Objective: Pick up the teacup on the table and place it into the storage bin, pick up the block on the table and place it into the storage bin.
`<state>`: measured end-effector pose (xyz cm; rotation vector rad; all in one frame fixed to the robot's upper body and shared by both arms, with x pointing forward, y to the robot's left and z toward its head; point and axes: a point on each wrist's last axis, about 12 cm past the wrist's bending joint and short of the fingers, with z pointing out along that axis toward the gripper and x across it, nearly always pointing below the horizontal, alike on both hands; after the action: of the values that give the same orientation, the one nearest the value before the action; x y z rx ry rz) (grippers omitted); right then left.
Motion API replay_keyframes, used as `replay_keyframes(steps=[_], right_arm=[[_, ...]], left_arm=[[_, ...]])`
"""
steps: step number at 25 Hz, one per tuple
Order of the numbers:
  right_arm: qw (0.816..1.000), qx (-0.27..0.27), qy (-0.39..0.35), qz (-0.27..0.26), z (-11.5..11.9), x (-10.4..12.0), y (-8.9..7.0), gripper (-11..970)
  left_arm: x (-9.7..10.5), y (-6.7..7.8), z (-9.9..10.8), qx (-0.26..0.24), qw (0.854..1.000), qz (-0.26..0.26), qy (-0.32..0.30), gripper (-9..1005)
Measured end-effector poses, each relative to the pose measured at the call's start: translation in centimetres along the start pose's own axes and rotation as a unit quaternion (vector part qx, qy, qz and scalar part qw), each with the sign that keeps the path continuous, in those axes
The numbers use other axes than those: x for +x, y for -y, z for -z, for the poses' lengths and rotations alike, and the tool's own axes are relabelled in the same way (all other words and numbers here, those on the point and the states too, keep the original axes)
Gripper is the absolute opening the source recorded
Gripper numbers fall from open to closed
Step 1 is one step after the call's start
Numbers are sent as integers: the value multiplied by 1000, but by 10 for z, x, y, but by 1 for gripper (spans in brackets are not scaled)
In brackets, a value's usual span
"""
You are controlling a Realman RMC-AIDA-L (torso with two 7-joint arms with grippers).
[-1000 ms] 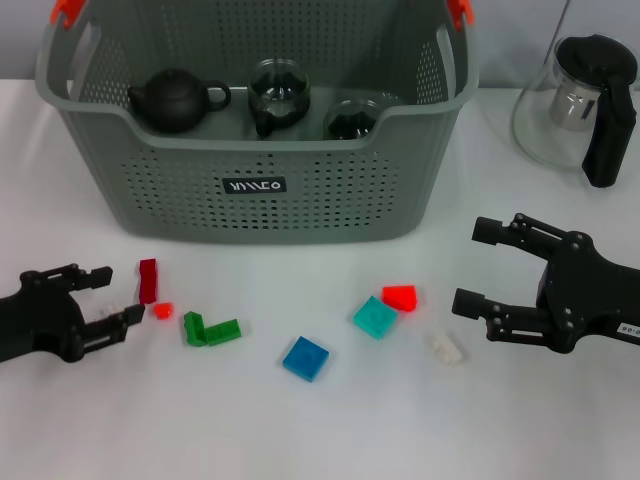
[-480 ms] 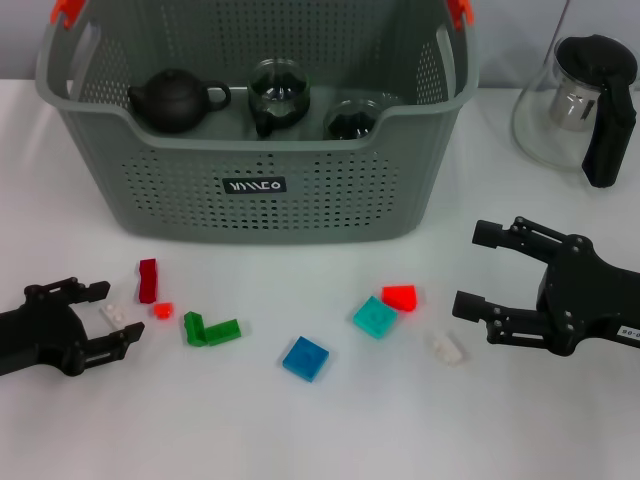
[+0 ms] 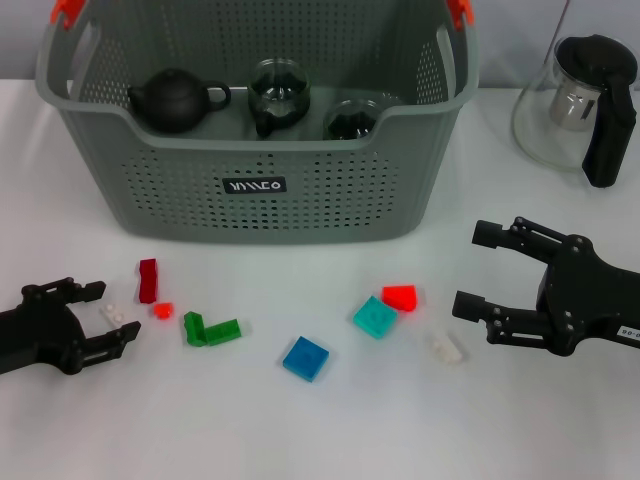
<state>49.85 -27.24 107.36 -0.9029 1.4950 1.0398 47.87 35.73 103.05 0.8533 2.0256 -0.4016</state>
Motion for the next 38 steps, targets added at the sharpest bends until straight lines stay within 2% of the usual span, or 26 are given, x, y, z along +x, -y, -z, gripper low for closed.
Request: replay_keyframes(steps=[12,15,31,38], right_arm=[[1000,1,0,0,0,0,0,946],[1000,1,0,0,0,0,0,946],[1000,1,0,0,0,0,0,946],[1000,1,0,0,0,0,0,946]], left_arm=[[1,-1,-3,-6,1000,4,-7,716],[1,-1,-4,-8,1000,5,-9,544],[-1,-4,-8,-8,1000,18,-12,544],[-7,-5,-7,2,999,32,-8,410]])
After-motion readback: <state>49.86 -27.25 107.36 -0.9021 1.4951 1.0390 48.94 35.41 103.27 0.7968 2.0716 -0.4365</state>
